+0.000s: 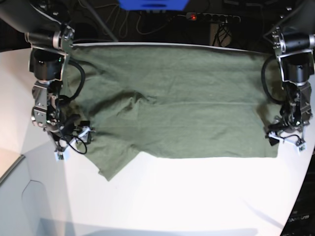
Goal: Layout the t-shirt on the table in an organized manner, then fold the t-shirt properly
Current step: 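Lower both grippers and grasp the shirt's opposite edge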
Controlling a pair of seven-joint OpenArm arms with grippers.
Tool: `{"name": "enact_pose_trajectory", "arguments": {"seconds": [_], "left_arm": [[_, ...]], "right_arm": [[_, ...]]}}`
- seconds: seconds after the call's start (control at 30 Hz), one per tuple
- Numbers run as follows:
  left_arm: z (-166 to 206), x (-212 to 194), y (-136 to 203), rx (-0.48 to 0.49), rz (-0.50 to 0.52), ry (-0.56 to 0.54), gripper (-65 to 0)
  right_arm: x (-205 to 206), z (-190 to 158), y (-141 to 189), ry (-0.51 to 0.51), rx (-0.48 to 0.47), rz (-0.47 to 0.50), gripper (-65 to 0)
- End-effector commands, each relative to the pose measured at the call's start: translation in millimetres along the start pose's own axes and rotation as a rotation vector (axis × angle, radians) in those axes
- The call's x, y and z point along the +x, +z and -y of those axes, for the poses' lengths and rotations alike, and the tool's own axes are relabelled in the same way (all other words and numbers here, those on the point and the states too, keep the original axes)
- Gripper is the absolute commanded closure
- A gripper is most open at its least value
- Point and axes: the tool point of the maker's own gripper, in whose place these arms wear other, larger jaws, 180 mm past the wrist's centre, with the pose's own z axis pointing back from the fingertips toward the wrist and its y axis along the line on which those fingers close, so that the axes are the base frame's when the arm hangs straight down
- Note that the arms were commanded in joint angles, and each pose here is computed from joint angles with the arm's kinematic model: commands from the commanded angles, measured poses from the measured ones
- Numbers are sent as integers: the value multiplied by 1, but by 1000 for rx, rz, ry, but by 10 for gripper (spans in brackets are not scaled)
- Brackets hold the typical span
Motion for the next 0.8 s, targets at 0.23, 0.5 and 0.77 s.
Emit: {"name": "enact_pose_trajectory", "arguments": {"seconds": [0.23, 0.5, 0.77], "left_arm": [[-6, 12, -12, 27, 48, -15, -519], [23, -1, -14, -90, 18, -85, -450], [24, -4, -14, -104, 16, -87, -61]], "right_arm": [[6, 3, 2, -1, -1, 16, -165], [5, 3, 2, -1, -1, 14, -15], [-4, 5, 4, 0, -4, 2, 0]]}}
